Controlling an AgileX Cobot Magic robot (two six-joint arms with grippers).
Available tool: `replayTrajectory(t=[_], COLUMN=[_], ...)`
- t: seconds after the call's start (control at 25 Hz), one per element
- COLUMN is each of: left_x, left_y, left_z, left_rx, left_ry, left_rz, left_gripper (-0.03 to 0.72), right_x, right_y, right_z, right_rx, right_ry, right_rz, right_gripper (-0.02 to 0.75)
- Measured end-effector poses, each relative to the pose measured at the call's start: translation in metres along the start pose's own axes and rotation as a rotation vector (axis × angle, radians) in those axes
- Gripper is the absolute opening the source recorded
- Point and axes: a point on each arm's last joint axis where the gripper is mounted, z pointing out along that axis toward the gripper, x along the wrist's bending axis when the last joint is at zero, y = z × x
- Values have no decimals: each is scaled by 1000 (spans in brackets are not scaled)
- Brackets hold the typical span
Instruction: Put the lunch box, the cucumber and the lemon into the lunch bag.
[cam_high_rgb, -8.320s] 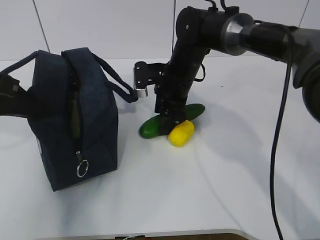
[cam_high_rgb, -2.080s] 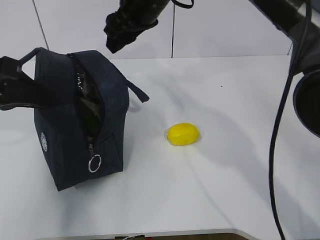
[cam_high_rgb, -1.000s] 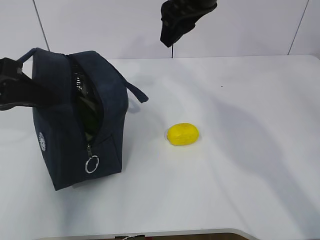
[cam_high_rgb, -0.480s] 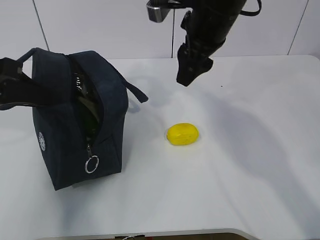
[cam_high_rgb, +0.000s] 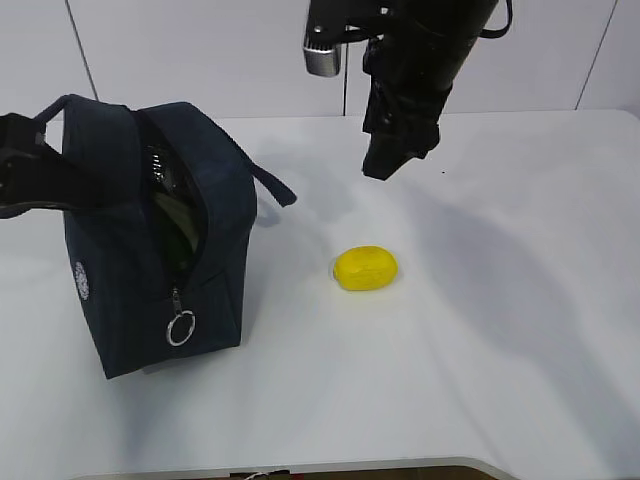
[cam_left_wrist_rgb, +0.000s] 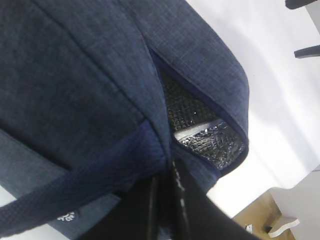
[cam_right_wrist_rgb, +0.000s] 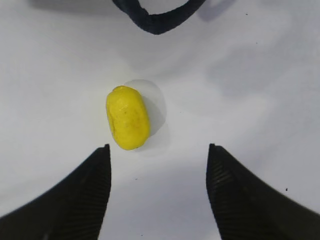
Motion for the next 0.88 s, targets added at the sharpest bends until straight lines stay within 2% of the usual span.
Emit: replayTrajectory(t=[0.32, 0.6, 0.88], left_x=[0, 0, 0], left_y=[0, 0, 1], left_z=[0, 0, 0], left_rx=[-3, -5, -6], left_ry=[2, 4, 5], left_rz=[6, 6, 14], left_gripper=[-9, -9, -9], right_x=[-2, -3, 3], right_y=[-4, -7, -6], right_z=[2, 28, 37], right_rx=[42, 79, 44], right_ry=[-19, 30, 85], right_rz=[-54, -92, -78], right_gripper=[480, 482, 575])
